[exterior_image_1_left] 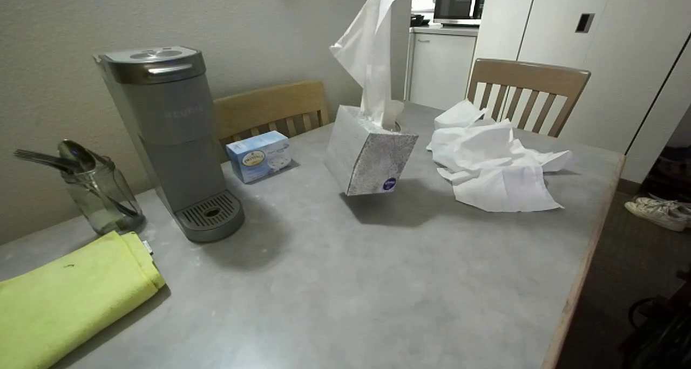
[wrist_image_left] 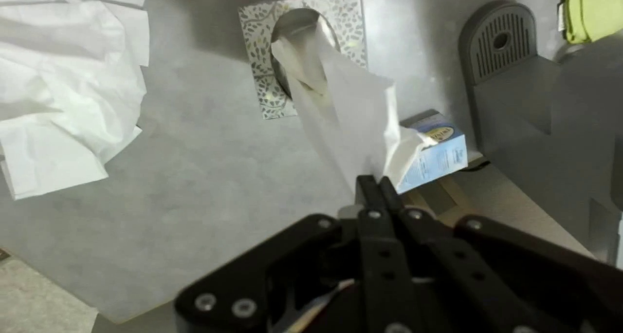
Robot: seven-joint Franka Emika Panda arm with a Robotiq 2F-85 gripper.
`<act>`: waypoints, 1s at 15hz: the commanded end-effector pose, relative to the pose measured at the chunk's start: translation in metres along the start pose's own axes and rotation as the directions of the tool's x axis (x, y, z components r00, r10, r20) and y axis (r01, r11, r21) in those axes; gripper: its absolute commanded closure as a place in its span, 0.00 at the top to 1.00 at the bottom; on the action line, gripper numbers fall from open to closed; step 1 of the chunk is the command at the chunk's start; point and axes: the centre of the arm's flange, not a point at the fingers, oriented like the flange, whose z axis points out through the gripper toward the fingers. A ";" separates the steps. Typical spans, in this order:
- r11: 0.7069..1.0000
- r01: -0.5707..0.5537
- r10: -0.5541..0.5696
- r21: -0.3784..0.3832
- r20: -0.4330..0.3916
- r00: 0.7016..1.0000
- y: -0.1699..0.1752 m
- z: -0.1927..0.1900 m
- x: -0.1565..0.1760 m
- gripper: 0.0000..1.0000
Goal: Take a tissue from the tissue box and put it on the table
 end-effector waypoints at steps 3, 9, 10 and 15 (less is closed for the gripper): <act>0.999 0.043 -0.043 -0.008 -0.029 0.999 0.017 -0.004 -0.010 0.00; 0.998 0.057 -0.060 -0.037 -0.070 0.996 0.019 -0.031 -0.010 0.00; 0.997 0.068 -0.072 -0.048 -0.091 0.993 0.019 -0.040 -0.011 0.00; 0.993 0.091 -0.103 -0.068 -0.190 0.976 0.022 -0.092 -0.012 0.00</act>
